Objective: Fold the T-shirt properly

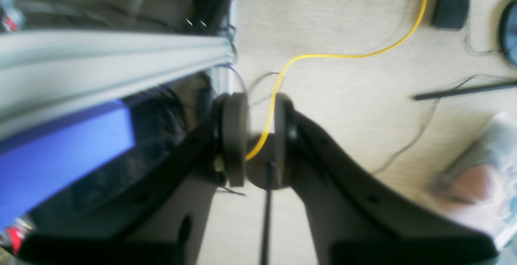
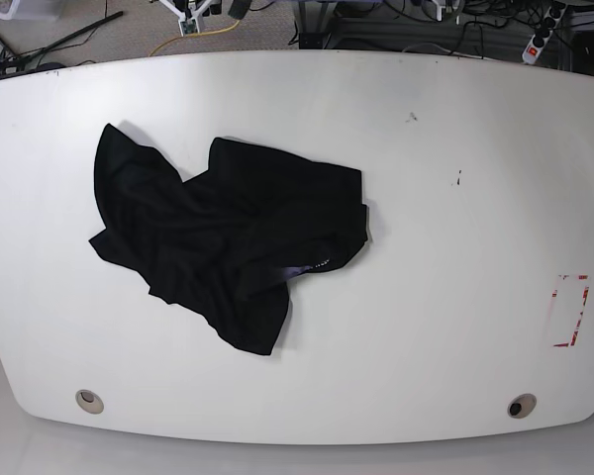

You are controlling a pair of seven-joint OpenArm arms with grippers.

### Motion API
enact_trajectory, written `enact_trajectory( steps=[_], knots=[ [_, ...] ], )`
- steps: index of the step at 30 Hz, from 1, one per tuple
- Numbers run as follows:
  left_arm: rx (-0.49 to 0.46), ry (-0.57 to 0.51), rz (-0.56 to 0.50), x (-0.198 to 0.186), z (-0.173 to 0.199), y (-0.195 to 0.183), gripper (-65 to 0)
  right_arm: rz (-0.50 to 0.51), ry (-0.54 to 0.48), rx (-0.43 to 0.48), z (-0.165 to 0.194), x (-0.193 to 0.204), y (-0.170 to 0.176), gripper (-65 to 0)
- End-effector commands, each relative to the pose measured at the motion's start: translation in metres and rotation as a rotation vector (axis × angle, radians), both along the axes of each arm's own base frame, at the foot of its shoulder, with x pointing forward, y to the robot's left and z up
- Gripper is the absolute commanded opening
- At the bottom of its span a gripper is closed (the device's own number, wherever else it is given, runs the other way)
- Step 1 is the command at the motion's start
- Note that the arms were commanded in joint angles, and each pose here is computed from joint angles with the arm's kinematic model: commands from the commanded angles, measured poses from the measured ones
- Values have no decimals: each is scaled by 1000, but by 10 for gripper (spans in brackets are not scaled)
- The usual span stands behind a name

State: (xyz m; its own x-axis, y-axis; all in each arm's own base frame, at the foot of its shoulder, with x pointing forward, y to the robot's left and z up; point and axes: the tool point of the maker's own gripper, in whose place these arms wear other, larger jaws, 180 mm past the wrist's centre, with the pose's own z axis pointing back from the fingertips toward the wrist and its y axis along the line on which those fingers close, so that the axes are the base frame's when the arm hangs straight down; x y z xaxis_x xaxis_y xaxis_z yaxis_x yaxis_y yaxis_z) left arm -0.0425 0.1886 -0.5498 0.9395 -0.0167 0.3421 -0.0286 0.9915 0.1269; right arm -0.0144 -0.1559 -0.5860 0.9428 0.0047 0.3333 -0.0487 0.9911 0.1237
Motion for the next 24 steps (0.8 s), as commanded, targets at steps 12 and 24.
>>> enact_trajectory(
  steps=[12,24],
  knots=[
    [30,-110,-48,0,70,2,-197,-73,-140,72,84,2,-7,-542],
    [49,-268,-95,36,141,-3,-197,-68,-296,98,176,26,-2,-542]
  ],
)
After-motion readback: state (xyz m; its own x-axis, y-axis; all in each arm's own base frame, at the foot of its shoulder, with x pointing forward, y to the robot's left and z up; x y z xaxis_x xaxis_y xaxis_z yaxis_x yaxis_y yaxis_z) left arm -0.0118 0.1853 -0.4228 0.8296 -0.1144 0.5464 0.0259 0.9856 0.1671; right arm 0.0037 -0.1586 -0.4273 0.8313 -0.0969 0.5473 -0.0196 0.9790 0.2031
